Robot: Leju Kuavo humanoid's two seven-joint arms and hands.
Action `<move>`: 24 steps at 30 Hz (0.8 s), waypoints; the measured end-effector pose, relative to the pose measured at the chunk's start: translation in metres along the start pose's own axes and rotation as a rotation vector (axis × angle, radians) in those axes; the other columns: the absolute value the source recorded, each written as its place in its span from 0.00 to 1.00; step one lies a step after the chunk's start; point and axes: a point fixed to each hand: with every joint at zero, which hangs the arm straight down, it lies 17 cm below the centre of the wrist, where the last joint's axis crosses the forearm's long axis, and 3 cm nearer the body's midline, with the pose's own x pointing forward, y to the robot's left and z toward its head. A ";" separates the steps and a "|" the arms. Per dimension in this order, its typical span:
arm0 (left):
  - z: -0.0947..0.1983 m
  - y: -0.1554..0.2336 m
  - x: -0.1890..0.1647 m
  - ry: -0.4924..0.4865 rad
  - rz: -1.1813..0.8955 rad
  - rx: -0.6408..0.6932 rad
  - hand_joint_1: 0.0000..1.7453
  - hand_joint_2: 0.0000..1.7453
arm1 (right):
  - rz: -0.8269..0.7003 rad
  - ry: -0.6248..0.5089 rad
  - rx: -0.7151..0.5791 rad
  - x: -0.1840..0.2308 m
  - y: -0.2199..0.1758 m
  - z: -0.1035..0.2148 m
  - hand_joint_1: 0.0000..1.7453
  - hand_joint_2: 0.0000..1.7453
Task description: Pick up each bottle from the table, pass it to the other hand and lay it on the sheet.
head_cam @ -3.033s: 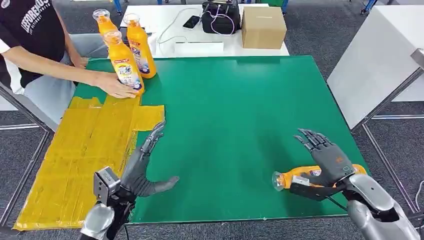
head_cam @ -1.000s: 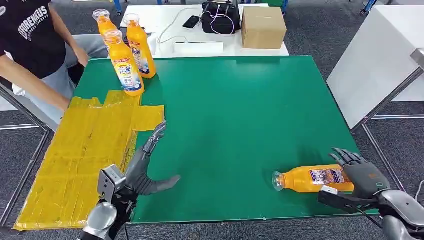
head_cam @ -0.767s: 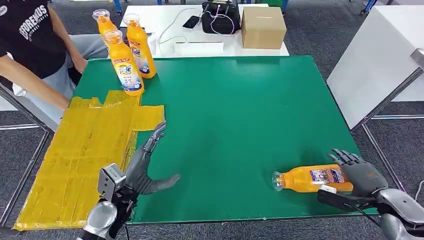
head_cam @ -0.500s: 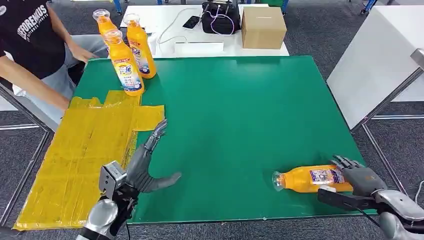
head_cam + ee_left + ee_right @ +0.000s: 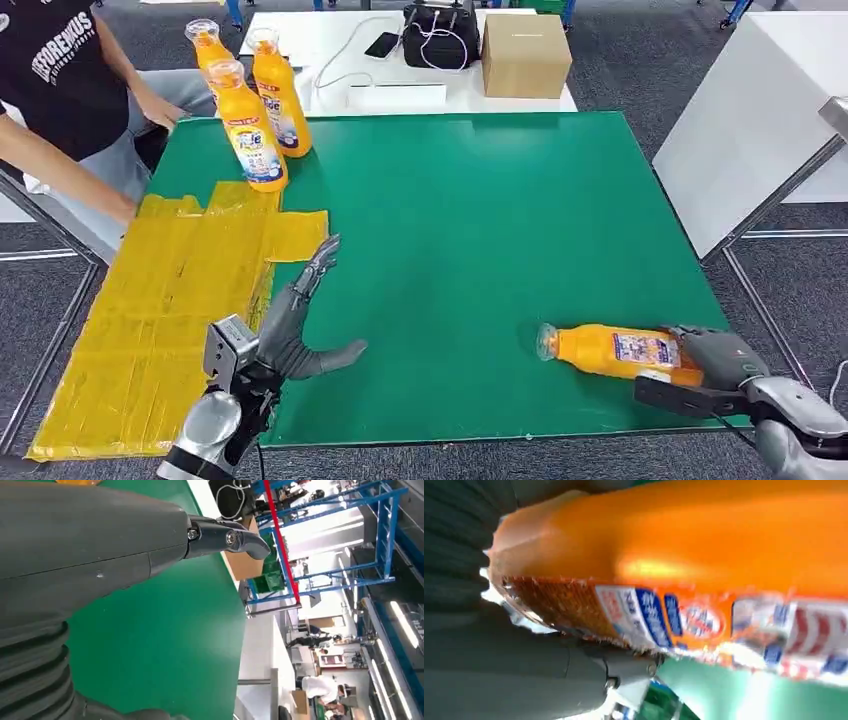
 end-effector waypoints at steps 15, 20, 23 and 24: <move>0.000 -0.009 -0.005 0.023 -0.032 -0.022 0.00 1.00 | -0.254 -0.313 -0.286 0.152 -0.043 -0.022 0.98 1.00; 0.000 -0.021 -0.008 0.039 -0.037 -0.052 0.00 1.00 | -0.493 -0.452 -0.352 0.228 -0.055 -0.018 0.95 1.00; -0.003 -0.030 -0.007 0.040 -0.030 -0.073 0.00 1.00 | -0.644 -0.496 -0.383 0.262 -0.061 -0.018 0.87 1.00; -0.004 -0.032 -0.006 0.041 -0.029 -0.079 0.00 1.00 | -0.677 -0.506 -0.391 0.272 -0.063 -0.018 0.86 1.00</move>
